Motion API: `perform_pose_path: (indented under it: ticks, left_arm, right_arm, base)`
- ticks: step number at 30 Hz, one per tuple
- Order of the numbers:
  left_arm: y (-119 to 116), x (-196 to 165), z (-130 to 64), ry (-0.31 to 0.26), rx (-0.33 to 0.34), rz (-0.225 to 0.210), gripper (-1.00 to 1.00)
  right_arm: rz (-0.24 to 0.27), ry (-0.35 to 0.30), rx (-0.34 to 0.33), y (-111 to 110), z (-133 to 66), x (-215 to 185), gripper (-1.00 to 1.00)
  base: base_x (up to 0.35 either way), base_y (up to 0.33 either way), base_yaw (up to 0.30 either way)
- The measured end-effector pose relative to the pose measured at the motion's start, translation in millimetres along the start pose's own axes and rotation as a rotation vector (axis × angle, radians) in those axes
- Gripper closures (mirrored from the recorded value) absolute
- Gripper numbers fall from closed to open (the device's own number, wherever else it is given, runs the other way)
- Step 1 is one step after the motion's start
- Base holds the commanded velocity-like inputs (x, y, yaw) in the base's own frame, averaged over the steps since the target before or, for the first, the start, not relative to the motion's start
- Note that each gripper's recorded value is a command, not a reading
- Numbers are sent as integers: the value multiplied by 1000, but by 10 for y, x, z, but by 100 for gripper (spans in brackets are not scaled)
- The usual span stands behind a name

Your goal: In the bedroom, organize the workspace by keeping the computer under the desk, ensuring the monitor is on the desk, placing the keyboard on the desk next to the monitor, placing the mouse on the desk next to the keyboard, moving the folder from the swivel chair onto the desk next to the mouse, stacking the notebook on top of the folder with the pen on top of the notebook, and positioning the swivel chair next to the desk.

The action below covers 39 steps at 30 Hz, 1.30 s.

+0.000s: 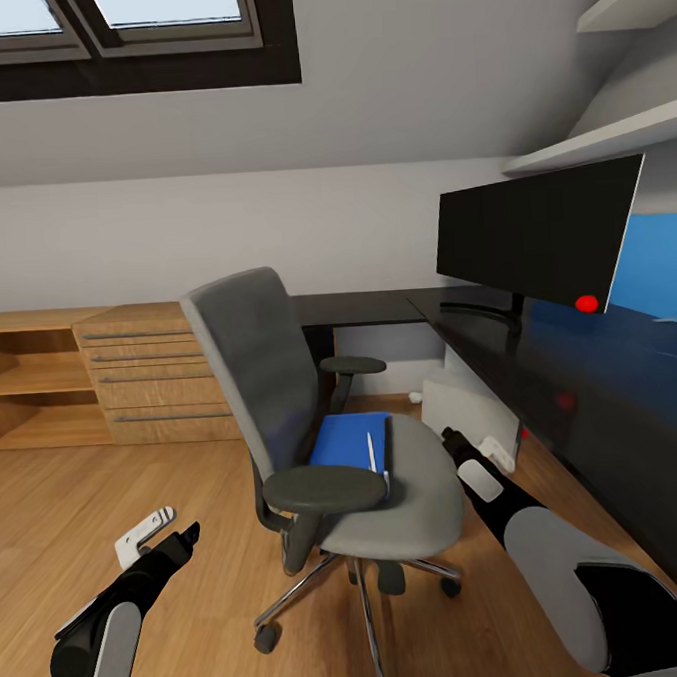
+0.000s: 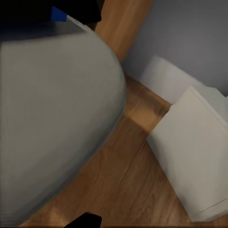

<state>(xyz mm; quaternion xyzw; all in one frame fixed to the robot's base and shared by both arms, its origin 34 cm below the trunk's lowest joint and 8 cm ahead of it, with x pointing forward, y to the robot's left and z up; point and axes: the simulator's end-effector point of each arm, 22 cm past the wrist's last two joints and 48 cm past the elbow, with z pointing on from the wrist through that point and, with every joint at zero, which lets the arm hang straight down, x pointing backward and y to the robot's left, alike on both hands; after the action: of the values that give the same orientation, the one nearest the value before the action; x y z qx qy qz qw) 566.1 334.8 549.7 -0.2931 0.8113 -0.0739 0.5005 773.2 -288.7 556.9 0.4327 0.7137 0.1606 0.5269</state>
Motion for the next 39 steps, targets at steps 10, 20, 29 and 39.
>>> perform_pose_path:
  ticks: [10, 20, 29, 39]
  left_arm:
    - [6, -2, 0, -1, -2, -1, -100]
    - [6, -3, 0, -1, -2, -1, -100]
    - [10, -7, 0, -2, -3, 0, -100]
    - [10, -14, -4, -4, -2, 0, -100]
  right_arm:
    - [-6, 31, 26, -124, 0, 123, -100]
    - [-9, 60, 31, -139, -3, 193, -100]
    - [-8, 58, 28, -117, -7, 197, -100]
    - [-5, 57, 23, -98, -13, 197, -100]
  base:
    - [0, 0, 0]
    - [0, 0, 0]
    - [0, 0, 0]
    - [0, 0, 52]
